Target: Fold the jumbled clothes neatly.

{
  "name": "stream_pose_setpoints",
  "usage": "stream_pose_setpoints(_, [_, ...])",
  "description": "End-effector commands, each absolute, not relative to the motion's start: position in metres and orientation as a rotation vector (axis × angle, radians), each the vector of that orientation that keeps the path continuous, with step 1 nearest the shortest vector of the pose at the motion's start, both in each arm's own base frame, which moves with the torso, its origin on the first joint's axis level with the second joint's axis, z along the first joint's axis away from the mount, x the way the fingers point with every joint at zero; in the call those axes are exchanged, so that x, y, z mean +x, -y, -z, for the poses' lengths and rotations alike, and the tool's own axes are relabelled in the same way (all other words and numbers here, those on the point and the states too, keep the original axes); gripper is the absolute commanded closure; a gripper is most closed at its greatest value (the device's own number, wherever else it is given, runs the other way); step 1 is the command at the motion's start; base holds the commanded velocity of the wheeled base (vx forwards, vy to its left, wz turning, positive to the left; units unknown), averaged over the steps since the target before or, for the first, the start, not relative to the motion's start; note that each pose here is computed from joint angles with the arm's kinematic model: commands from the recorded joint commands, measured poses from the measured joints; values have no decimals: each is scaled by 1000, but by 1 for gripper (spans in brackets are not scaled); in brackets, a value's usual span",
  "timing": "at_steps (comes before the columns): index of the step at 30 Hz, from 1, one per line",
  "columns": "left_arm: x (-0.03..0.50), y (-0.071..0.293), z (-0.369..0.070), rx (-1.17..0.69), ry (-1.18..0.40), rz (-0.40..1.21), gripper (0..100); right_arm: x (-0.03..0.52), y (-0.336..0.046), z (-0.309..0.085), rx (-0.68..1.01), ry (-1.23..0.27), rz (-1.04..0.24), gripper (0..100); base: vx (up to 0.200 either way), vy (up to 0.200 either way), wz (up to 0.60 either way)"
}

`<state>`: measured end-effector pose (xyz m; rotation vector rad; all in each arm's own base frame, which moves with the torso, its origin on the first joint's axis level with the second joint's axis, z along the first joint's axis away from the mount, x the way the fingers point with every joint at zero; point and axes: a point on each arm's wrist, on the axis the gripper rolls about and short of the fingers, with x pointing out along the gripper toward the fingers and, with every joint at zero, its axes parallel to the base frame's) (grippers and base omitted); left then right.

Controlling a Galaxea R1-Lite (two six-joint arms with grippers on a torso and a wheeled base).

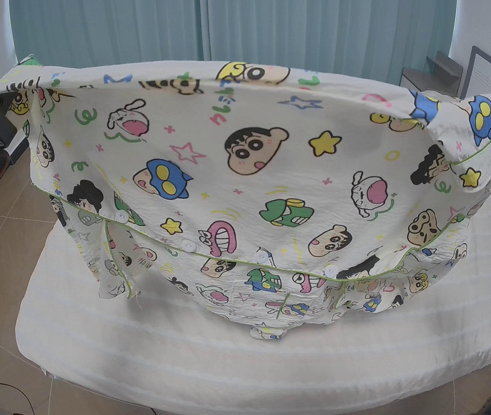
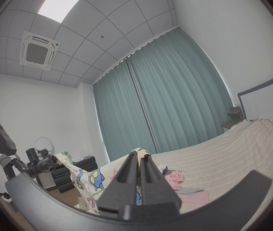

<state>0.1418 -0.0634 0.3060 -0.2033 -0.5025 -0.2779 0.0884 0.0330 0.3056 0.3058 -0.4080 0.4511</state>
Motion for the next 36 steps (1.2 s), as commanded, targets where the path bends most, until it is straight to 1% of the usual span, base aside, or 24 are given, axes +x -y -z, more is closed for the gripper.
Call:
stream_pose_setpoints(1, [142,64,-306,-203,502,278,100,89,-33,-305,307,403,-453,100,0,-200,0])
stream_pose_setpoints(22, [143,64,-305,-189,499,273,100,93,-35,-303,301,384,-473,100,0,-200,0])
stream_pose_setpoints(36, [142,66,-305,-194,499,286,100,92,-35,-307,303,401,-473,100,0,-200,0])
